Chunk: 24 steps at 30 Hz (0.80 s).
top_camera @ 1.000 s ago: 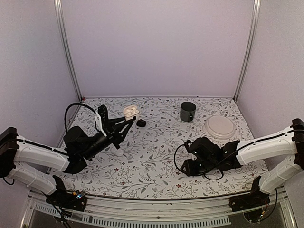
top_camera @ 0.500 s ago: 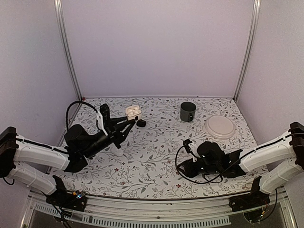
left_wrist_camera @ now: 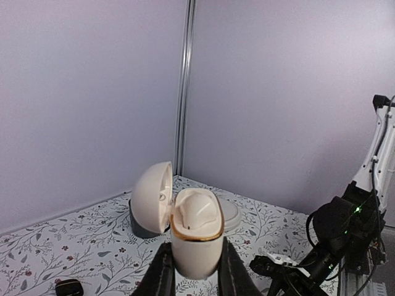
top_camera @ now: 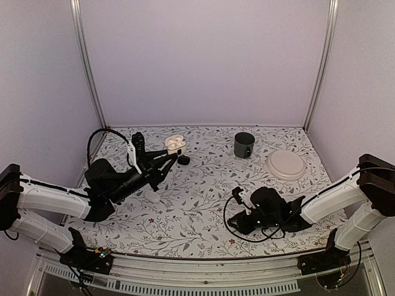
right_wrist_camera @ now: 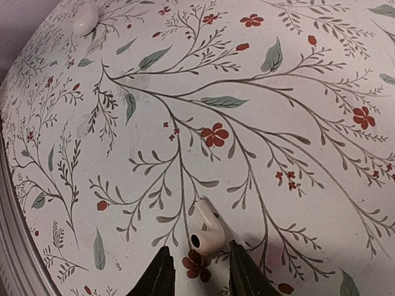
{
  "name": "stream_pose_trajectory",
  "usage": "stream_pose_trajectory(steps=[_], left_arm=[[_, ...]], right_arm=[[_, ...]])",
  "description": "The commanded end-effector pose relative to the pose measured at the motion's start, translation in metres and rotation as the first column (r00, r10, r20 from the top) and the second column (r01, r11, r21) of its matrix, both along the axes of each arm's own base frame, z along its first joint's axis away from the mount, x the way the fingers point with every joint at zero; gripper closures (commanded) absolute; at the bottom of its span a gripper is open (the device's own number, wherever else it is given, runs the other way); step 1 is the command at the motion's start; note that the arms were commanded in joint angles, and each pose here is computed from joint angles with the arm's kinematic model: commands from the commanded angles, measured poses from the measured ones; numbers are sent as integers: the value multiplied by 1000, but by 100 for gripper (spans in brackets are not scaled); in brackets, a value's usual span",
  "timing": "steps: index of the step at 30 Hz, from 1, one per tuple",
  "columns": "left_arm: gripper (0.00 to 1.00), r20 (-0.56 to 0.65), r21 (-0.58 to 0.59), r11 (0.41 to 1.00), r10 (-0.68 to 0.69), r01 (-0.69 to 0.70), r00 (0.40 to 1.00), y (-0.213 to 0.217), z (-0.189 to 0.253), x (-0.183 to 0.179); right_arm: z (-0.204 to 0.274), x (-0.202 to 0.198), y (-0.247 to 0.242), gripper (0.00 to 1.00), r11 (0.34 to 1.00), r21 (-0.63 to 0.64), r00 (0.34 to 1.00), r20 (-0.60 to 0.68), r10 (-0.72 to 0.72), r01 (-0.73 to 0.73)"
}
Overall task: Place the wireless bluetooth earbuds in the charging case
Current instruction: Pick up the right earbud from the center of the board.
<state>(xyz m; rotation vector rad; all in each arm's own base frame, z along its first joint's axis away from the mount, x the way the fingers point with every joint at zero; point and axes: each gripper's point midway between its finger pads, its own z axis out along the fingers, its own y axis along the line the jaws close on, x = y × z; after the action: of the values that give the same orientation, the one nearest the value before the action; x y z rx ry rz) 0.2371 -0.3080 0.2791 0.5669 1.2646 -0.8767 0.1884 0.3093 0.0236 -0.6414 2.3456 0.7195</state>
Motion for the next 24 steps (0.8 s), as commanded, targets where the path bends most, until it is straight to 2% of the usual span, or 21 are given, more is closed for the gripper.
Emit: stream_pose_trajectory(steps=[1,9,24], left_arm=[[100,11,-22,1000,1,0,1000,1,11,3],[100,15,-23,1000,8,-8,1000,3,12,3],[100,15,-25,1000,10,-10,1000,5,12,2]], right_arm=[[2,4,11,68,1000,1,1000,2,27,-27],[-9,3,12,73,998,-42,999,-14,38,-38],[-27,-4,4,74,985,-170,1000,-13,20,-22]])
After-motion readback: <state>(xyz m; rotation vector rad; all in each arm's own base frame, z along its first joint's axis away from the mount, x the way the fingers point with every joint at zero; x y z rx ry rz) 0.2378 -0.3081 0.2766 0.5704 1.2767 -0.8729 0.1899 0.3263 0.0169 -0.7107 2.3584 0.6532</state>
